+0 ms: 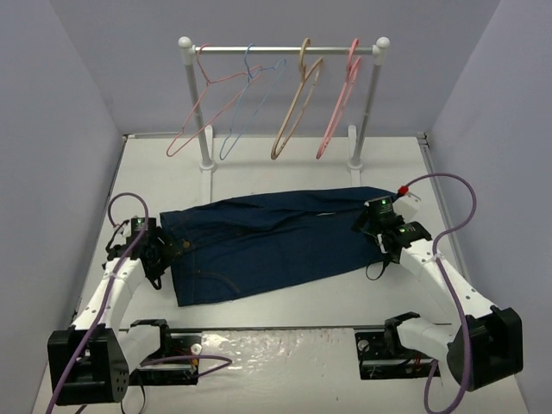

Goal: Place the trousers on the hanger
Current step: Flatten out the trousers at the center of the board.

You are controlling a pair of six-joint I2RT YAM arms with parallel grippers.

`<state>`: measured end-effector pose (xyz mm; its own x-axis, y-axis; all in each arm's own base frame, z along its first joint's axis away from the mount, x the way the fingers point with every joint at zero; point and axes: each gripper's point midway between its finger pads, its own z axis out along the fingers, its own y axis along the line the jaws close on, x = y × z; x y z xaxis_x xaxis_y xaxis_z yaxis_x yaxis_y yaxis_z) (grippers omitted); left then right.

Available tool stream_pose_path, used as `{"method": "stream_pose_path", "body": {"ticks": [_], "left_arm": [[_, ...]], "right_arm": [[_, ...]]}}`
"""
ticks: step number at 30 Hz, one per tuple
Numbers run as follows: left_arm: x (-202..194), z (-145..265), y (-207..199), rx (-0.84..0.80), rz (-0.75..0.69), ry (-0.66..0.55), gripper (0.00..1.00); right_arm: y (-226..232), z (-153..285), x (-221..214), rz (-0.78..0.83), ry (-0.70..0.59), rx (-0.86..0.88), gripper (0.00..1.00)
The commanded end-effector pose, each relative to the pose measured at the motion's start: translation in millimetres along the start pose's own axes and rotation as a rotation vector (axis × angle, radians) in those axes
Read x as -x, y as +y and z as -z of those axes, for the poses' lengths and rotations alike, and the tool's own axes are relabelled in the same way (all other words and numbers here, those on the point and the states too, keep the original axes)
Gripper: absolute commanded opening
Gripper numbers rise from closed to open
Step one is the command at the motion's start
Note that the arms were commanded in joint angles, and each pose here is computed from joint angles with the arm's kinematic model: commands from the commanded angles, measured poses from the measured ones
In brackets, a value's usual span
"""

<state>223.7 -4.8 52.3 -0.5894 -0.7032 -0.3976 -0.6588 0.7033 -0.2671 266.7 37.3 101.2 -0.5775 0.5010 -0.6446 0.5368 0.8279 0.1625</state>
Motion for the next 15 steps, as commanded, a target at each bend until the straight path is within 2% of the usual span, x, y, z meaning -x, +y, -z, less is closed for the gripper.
{"method": "stream_pose_path", "body": {"ticks": [1,4,6,8,10,15], "left_arm": [[45,40,-68,-0.242,-0.16,-0.087,0.64],[47,56,-87,-0.313,-0.302,-0.102,0.68],[44,63,-92,-0.343,-0.411,-0.119,0.78],[42,65,-91,-0.347,-0.454,-0.129,0.86],[37,65,-90,-0.353,-0.487,-0.129,0.9],[25,65,-88,-0.378,-0.548,-0.138,0.91]], "right_arm": [[-36,-24,11,-0.088,-0.004,-0.103,1.0],[-49,-40,18,-0.139,0.002,-0.121,1.0],[-52,-52,20,-0.133,0.012,-0.124,1.0],[-50,-64,21,-0.087,0.025,-0.129,1.0],[-52,-75,21,-0.055,0.037,-0.154,1.0],[-45,-91,16,0.034,0.08,-0.115,1.0]]}}
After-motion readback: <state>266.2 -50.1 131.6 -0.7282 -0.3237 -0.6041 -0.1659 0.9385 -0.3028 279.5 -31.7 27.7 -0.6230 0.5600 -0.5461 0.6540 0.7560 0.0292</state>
